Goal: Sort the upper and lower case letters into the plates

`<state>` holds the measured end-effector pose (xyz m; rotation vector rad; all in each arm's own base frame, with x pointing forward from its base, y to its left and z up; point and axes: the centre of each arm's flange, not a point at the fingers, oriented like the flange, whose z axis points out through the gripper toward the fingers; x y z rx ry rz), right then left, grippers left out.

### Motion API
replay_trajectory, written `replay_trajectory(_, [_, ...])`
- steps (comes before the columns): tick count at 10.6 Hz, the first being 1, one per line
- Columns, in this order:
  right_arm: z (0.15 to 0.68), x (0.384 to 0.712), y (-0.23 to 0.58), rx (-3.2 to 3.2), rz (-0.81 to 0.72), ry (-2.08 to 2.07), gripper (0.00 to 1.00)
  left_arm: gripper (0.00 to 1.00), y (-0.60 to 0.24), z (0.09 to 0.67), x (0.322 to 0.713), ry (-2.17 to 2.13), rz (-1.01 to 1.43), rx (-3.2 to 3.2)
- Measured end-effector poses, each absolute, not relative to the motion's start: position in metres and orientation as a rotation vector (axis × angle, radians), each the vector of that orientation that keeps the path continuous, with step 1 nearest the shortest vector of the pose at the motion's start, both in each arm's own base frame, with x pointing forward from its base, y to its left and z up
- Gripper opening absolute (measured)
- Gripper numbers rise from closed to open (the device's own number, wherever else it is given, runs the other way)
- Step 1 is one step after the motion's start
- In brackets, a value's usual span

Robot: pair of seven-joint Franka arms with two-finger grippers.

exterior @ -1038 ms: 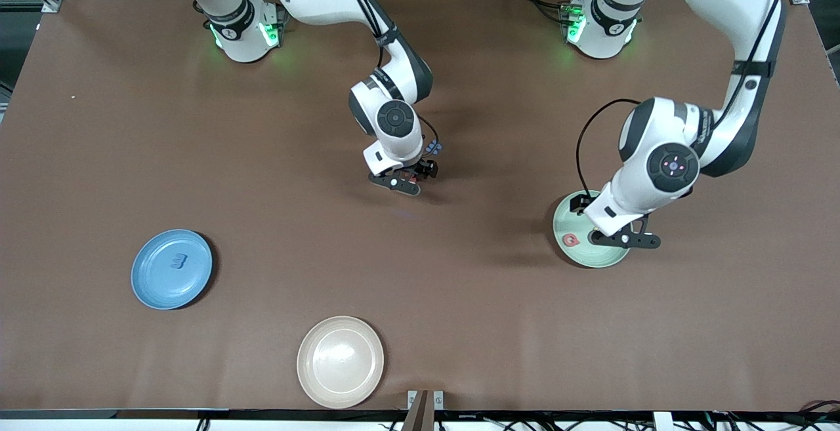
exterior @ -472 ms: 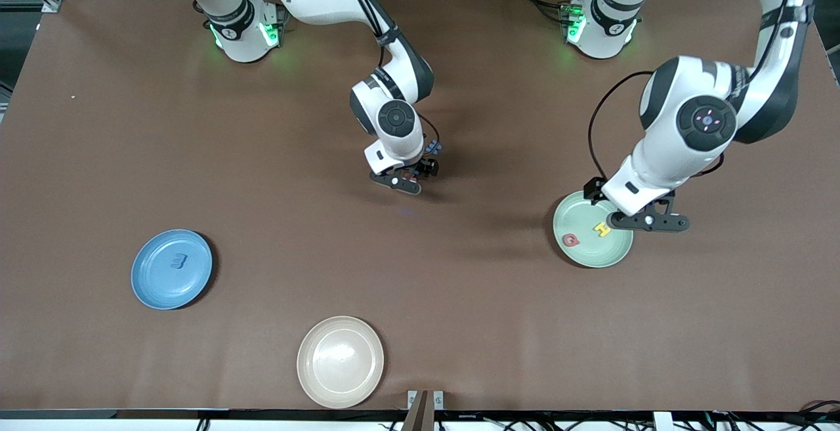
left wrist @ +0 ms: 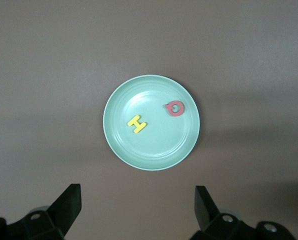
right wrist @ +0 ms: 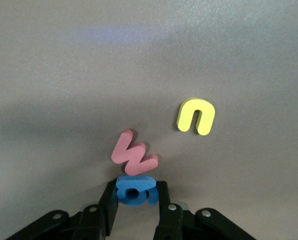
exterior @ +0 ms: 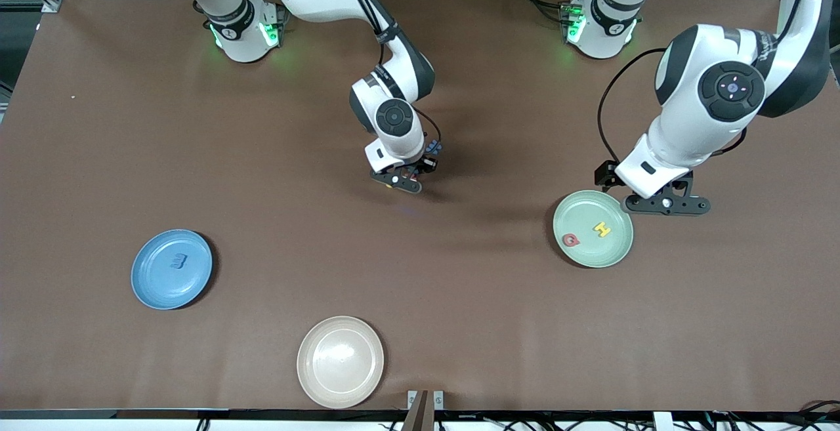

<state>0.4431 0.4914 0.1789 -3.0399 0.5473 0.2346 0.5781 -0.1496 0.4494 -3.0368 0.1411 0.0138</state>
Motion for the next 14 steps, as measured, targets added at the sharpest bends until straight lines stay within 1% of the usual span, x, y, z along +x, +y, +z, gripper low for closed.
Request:
replay_trajectory(3, [0.186, 0.446, 0.495, -3.02, 0.219, 0.53, 0.37, 1.0, -0.156, 0.46, 0.573, 0.144, 0.012, -3.055])
replay_trajectory(5, [0.21, 0.464, 0.482, -3.005, 0.208, 0.463, 0.37, 1.0, -0.18, 0.465, 0.564, 0.177, 0.02, -3.094])
replay_trajectory(7, [0.239, 0.502, 0.441, -2.996, 0.238, 0.382, 0.37, 1.0, -0.212, 0.466, 0.553, 0.235, 0.034, -3.129])
replay_trajectory(9, [0.261, 0.543, 0.382, -2.983, 0.264, 0.286, 0.37, 1.0, -0.242, 0.467, 0.54, 0.146, 0.069, -3.187])
replay_trajectory(11, [0.273, 0.579, 0.318, -2.969, 0.277, 0.221, 0.37, 1.0, -0.289, 0.465, 0.519, 0.003, 0.09, -3.195])
replay_trajectory(14, [0.281, 0.619, 0.211, -2.995, 0.264, 0.125, 0.37, 1.0, -0.365, 0.454, 0.49, -0.171, 0.116, -3.187])
